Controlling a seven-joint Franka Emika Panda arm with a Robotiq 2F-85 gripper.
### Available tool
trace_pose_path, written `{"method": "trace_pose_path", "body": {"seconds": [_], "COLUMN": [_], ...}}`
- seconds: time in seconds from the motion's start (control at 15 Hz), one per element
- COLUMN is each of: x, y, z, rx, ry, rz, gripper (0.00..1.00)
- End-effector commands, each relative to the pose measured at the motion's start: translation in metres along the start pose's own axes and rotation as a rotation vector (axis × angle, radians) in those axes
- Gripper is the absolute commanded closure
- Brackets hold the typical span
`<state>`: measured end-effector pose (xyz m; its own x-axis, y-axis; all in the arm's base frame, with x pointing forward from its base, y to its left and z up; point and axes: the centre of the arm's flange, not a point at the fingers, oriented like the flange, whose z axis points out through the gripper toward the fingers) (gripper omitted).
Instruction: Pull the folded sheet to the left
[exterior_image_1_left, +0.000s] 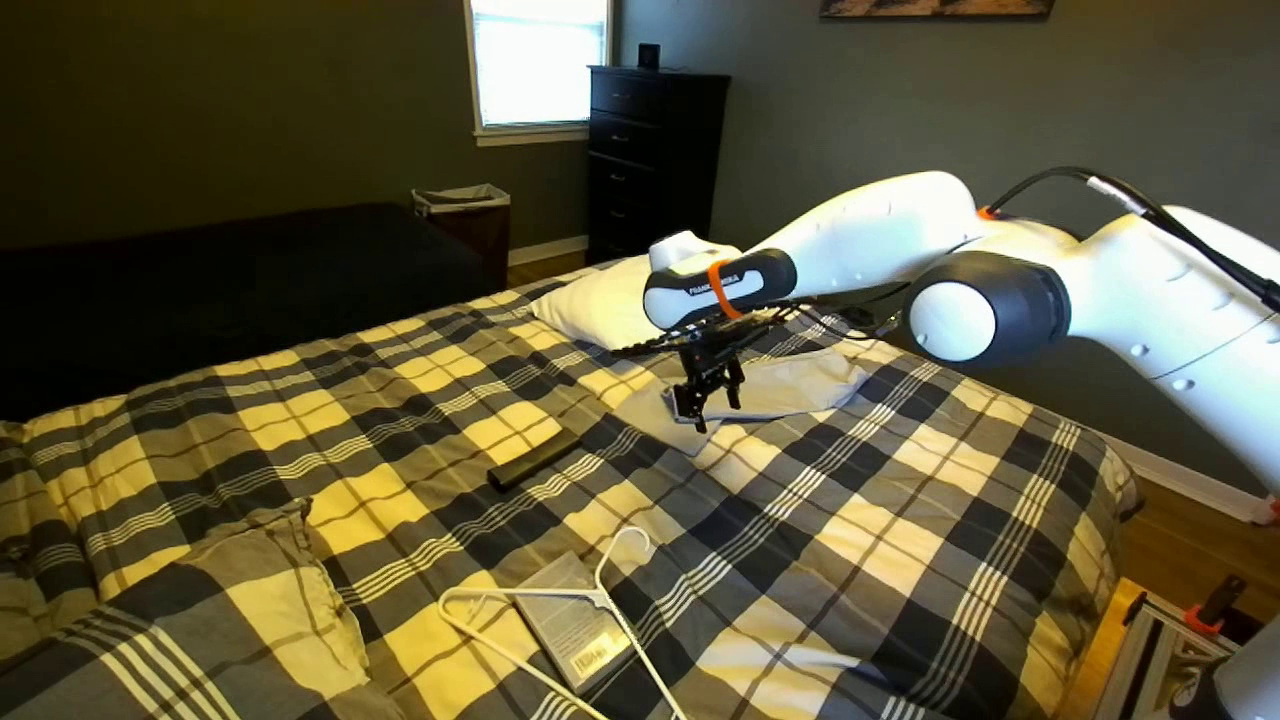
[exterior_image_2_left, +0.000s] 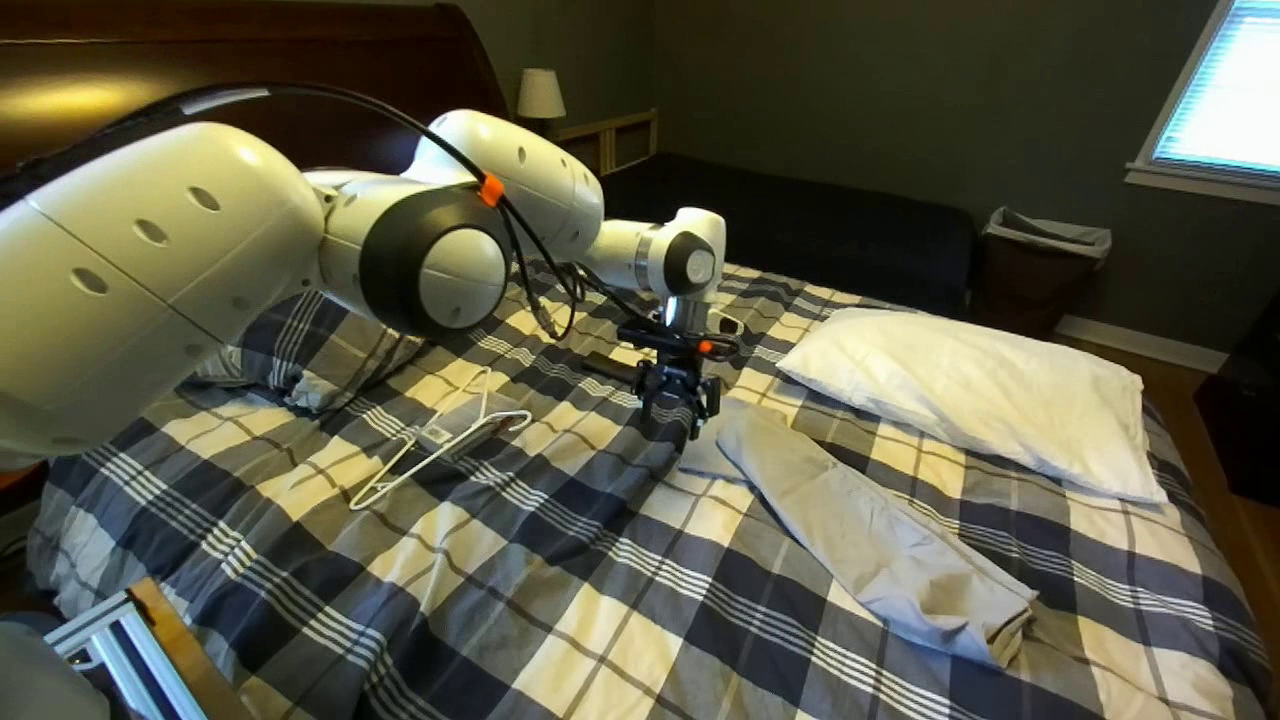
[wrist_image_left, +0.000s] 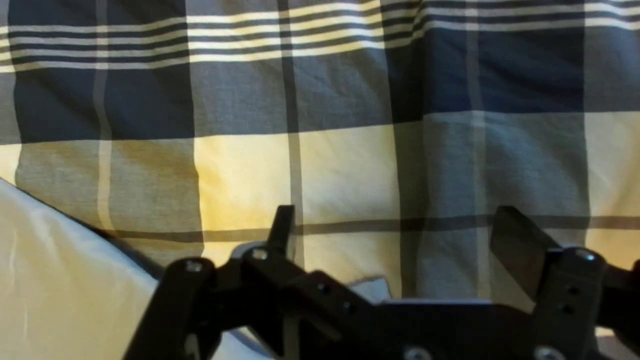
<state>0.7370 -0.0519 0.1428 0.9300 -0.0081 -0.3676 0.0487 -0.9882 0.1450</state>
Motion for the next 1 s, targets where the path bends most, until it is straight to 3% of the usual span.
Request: {"method": "trace_pose_path", "body": {"seconds": [0.0,0.13,0.33,0.73,0.93], "x": [0.001,0.002,0.018,0.052,0.07], "y": [0.003,0.008,0.001,-0.017,-0.028], "z": [0.007,0.011,0.014,0.019,0.021], "rx": [0.002,0.005,-0.085,-0.281,-0.264], "ry": [-0.018,-0.027,0.039,0.152,0.2], "rz": [-0.007,-0.012,0.014,-0.05,-0.085], "gripper": [0.0,0.0,0.0,0.0,0.0]}}
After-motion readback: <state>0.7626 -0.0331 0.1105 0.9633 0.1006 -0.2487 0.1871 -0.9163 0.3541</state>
